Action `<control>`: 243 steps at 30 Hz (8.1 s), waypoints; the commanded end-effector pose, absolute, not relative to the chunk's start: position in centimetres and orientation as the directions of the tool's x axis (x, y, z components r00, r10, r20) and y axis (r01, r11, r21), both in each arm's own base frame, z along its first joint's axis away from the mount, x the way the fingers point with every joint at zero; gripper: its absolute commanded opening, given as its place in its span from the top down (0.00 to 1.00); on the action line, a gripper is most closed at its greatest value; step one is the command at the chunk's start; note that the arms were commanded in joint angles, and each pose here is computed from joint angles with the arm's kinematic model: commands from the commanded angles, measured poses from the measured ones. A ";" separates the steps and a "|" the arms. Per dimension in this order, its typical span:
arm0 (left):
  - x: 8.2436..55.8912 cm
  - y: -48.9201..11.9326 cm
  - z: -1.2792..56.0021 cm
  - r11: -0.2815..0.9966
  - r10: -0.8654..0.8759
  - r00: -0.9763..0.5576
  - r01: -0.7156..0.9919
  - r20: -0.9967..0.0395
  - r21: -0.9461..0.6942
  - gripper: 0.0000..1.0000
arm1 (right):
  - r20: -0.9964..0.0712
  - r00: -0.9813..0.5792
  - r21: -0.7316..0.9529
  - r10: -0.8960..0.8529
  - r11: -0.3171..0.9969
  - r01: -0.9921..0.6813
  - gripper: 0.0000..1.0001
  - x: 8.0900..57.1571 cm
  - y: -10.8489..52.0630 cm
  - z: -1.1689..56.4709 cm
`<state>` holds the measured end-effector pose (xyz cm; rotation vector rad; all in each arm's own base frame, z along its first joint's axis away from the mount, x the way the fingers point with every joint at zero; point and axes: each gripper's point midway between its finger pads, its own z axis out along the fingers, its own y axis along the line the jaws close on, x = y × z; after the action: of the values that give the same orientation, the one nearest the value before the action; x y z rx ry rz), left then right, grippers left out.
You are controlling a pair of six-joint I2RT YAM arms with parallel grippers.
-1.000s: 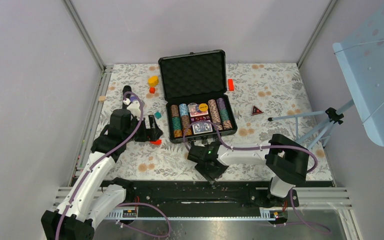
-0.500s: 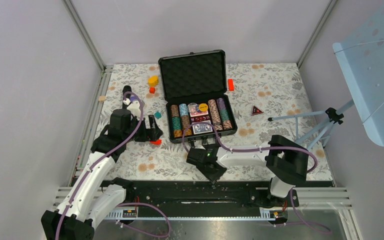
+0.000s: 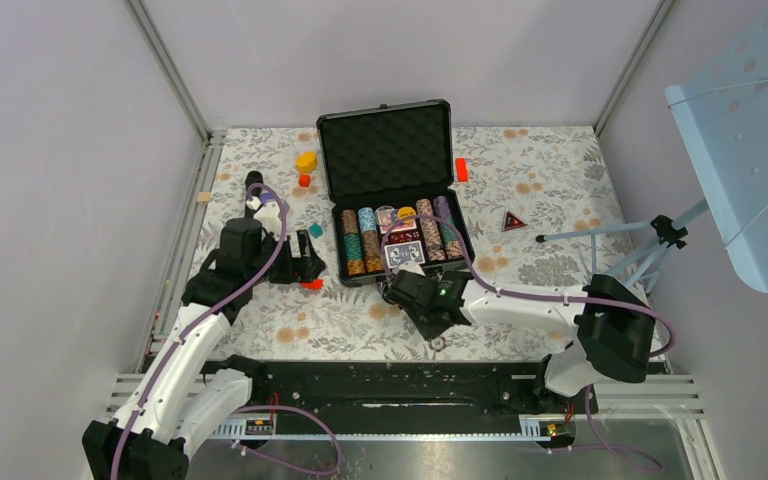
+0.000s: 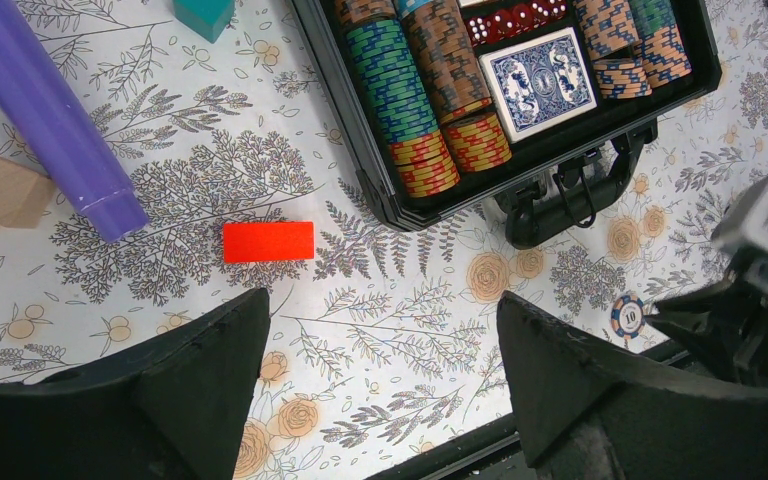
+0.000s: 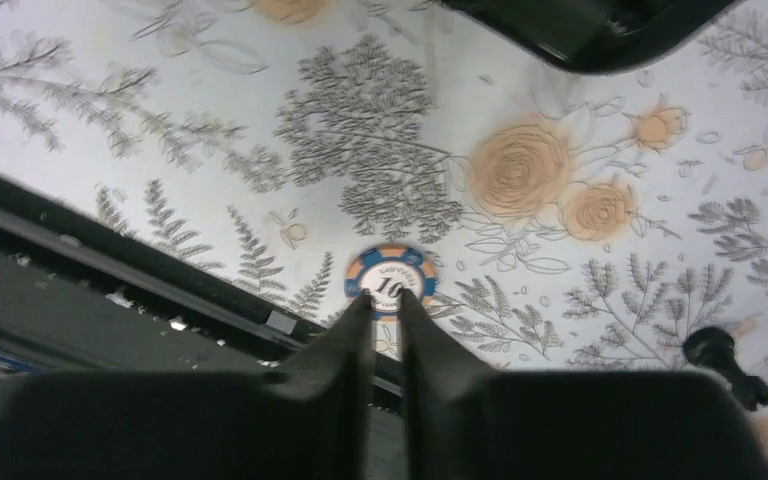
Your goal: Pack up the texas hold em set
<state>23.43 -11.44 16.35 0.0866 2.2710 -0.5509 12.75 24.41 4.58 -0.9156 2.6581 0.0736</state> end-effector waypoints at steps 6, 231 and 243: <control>24.1 -11.8 17.3 0.895 -0.105 -0.656 0.265 -0.748 -0.358 0.17 | -0.306 -0.863 -0.001 -0.402 0.907 -0.422 0.25 13.2 22.7 2.8; 28.2 -20.5 20.0 0.542 -0.425 -0.753 0.232 -0.502 -0.807 0.23 | -0.436 -0.818 0.010 -0.376 0.907 -0.422 0.87 33.6 26.8 6.8; 28.2 -20.5 20.0 0.542 -0.425 -0.755 0.231 -0.500 -0.808 0.23 | -0.537 -0.767 -0.027 -0.350 0.916 -0.400 0.87 35.0 26.1 11.5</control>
<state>28.39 -20.10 18.55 -0.2063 2.1565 -1.1960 33.75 26.83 8.46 -0.5632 2.6073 0.1898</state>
